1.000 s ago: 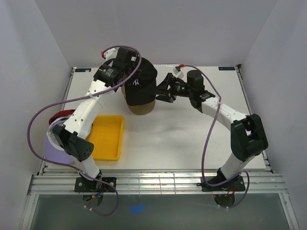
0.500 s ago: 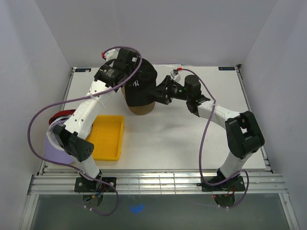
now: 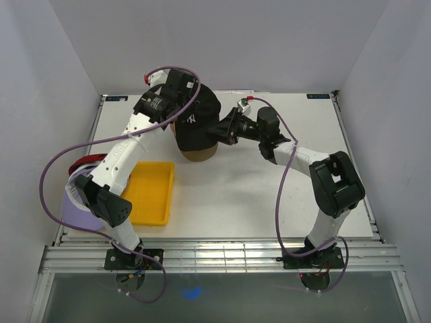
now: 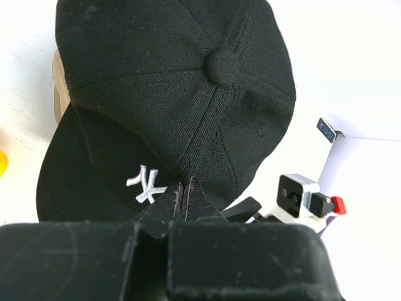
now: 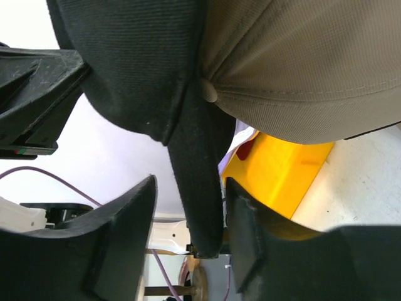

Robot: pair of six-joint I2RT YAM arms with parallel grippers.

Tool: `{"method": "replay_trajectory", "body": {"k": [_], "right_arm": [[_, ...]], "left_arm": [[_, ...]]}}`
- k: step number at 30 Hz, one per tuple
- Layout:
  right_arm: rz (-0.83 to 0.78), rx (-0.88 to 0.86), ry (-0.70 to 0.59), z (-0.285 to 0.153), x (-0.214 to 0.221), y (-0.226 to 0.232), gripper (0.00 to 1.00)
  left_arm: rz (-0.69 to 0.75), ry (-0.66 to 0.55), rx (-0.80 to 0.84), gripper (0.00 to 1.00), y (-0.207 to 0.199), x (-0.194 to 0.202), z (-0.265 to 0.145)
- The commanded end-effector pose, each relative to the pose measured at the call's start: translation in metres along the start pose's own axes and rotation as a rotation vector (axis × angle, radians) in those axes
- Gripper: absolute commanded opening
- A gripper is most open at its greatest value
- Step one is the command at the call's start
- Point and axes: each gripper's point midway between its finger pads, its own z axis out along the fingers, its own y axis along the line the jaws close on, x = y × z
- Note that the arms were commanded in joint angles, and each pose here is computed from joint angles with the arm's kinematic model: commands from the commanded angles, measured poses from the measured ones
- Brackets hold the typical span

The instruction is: Stack the hats

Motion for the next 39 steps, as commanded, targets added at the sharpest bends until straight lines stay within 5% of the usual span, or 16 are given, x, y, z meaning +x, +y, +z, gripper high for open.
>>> {"method": "replay_trajectory", "body": {"k": [1,16,39], "right_arm": [[-0.021,-0.065,0.010,0.005,-0.001,0.014,0.51],[0.062,-0.146,0.062,-0.002,-0.004,0.017,0.22],[0.237,-0.197,0.096,-0.027,-0.008,-0.021,0.22]], "left_arm": [[-0.059,-0.045,0.021,0.00,-0.006,-0.012,-0.012],[0.010,-0.042,0.012,0.00,-0.001,-0.011,-0.012],[0.153,0.013,0.017,0.00,-0.003,0.003,0.001]]}}
